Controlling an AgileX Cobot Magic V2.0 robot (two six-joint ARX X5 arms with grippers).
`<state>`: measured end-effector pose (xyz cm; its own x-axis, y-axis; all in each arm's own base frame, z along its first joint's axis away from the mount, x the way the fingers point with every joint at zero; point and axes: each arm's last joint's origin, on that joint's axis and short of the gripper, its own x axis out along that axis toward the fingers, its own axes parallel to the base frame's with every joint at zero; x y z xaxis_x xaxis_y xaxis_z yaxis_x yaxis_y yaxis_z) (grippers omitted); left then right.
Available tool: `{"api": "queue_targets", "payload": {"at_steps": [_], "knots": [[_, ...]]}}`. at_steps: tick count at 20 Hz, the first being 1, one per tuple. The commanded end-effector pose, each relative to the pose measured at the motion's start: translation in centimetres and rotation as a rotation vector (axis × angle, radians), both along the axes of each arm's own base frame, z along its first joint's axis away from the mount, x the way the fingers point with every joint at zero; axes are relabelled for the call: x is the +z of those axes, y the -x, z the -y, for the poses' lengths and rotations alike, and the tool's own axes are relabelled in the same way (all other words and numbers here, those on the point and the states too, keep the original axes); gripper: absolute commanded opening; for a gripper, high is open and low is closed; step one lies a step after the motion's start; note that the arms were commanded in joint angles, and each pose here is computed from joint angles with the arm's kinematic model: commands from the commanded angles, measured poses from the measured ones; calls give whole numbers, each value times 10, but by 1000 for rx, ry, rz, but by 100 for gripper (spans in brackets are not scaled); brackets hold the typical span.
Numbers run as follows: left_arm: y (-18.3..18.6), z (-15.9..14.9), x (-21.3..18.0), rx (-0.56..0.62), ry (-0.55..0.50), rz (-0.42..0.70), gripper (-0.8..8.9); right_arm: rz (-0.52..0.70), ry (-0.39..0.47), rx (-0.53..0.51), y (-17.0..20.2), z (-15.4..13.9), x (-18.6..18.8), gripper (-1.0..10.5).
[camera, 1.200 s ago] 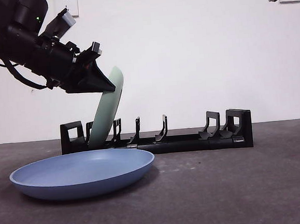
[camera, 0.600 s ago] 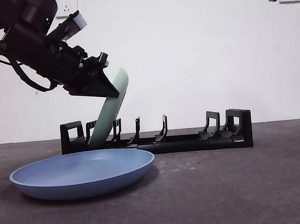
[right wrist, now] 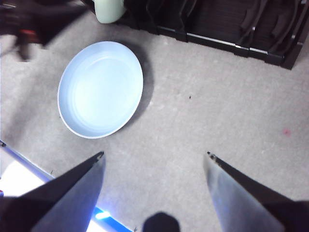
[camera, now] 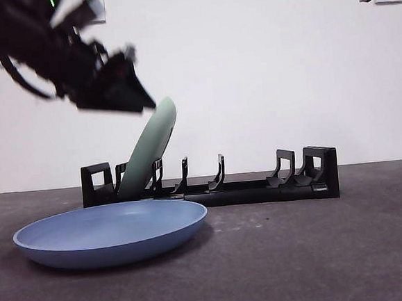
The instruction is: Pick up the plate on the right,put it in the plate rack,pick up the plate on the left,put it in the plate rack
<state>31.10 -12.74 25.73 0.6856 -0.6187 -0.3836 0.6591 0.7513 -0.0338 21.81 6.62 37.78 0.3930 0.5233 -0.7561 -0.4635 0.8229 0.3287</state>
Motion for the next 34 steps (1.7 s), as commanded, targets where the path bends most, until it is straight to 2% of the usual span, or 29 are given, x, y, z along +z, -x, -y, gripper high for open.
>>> {"api": "queue_targets", "payload": {"at_steps": [1, 3, 7, 8, 10, 12, 16, 18, 20, 22, 27, 30, 31, 34], "knots": [[17, -4, 23, -45, 38, 27, 166, 13, -1, 6, -2, -1, -2, 347], [41, -10, 45, -120, 65, 34, 166, 18, -8, -2, -4, -1, -2, 347], [100, -25, 85, -202, -15, 150, 168, -2, -33, 11, -19, -18, -10, 347], [116, -30, 94, -217, -28, 184, 188, -13, -34, 26, -25, -25, -16, 347], [147, -41, 108, -240, -54, 251, 291, -46, -33, 65, -39, -46, -30, 347], [173, -52, 115, -233, -89, 293, 317, -88, -12, 100, -52, -69, -50, 347], [212, -70, 110, -212, -201, 266, 318, -183, 56, 153, -78, -115, -104, 347], [221, -75, 104, -207, -279, 230, 320, -214, 101, 142, -88, -134, -133, 347], [223, -78, 96, -171, -349, 149, 321, -238, 156, 138, -94, -147, -158, 346], [223, -78, 90, -180, -391, 96, 322, -265, 181, 139, -98, -157, -178, 346], [212, -71, 85, -223, -427, 55, 320, -301, 185, 120, -103, -169, -206, 343], [206, -59, 80, -298, -451, 38, 321, -311, 187, 114, -103, -175, -213, 341], [203, -55, 78, -326, -462, 31, 321, -312, 186, 115, -102, -177, -216, 331], [198, -40, 70, -388, -533, 2, 321, -312, 179, 127, -101, -182, -219, 169]]}}
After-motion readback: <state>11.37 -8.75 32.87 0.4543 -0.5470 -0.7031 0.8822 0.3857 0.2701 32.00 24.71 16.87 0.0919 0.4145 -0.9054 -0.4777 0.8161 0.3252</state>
